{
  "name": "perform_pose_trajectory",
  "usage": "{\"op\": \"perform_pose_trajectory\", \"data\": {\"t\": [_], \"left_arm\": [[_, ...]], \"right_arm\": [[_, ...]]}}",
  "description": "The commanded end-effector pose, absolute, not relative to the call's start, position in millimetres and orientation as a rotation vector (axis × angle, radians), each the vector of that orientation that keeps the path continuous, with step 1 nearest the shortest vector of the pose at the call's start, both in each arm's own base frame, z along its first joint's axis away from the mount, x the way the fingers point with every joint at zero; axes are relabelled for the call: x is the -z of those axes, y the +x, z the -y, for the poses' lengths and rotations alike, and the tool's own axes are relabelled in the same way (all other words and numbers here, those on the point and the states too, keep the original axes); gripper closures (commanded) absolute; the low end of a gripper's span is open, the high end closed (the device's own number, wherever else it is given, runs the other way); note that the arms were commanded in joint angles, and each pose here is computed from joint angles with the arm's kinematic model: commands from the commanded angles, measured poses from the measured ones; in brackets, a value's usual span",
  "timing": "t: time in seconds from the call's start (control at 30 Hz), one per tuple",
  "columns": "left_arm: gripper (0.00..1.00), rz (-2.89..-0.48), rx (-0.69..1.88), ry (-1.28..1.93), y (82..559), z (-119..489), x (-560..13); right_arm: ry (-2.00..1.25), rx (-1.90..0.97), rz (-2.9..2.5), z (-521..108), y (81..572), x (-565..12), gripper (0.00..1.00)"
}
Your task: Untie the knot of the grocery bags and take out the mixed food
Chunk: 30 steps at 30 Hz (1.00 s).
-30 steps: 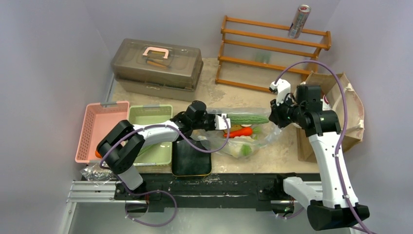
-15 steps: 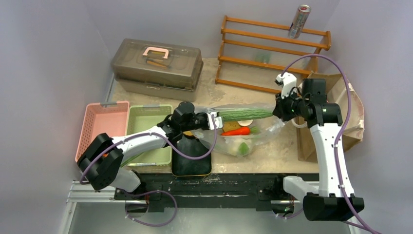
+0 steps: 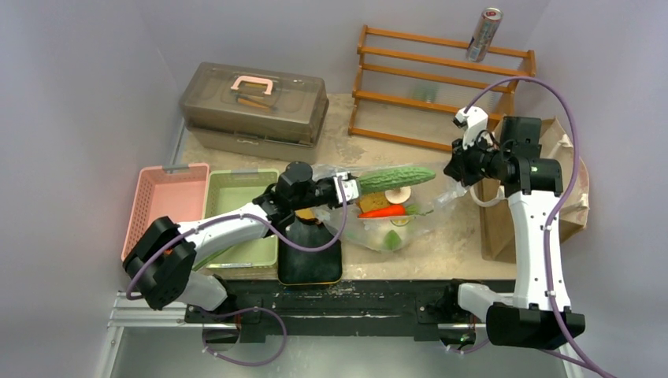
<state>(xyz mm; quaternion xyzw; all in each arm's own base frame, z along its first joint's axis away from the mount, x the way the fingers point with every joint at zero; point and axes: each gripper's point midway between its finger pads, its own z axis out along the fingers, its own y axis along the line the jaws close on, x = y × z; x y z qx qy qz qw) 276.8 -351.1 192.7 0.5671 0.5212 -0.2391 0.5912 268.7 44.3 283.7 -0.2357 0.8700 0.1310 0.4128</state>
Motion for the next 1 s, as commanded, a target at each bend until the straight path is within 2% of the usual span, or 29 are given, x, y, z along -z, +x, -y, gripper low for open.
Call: {"op": "perform_pose_trajectory", "data": {"t": [0.0, 0.27, 0.43, 0.53, 0.7, 0.77, 0.9, 0.97], "left_arm": [[1.00, -0.982, 0.713, 1.115, 259, 374, -329], [1.00, -0.927, 1.080, 0.927, 209, 416, -440], [1.00, -0.888, 1.173, 0.831, 207, 425, -474], [1.00, -0.889, 1.185, 0.728, 214, 411, -514], [1.00, -1.022, 1.169, 0.590, 239, 335, -582], [1.00, -1.175, 1.070, 0.612, 252, 296, -567], [1.00, -1.534, 0.681, 0.566, 280, 184, -507], [1.00, -1.723, 0.529, 0.506, 279, 132, -473]], "right_arm": [[-0.586, -0.300, -2.194, -37, 274, -274, 1.00], [-0.549, -0.357, -2.207, -42, 289, -268, 1.00], [-0.539, -0.372, -2.204, -43, 291, -269, 1.00], [-0.535, -0.363, -2.208, -42, 290, -268, 1.00], [-0.544, -0.359, -2.193, -43, 289, -271, 1.00], [-0.548, -0.365, -2.187, -44, 289, -272, 1.00], [-0.563, -0.369, -2.177, -45, 288, -273, 1.00], [-0.571, -0.367, -2.167, -46, 287, -274, 1.00]]}}
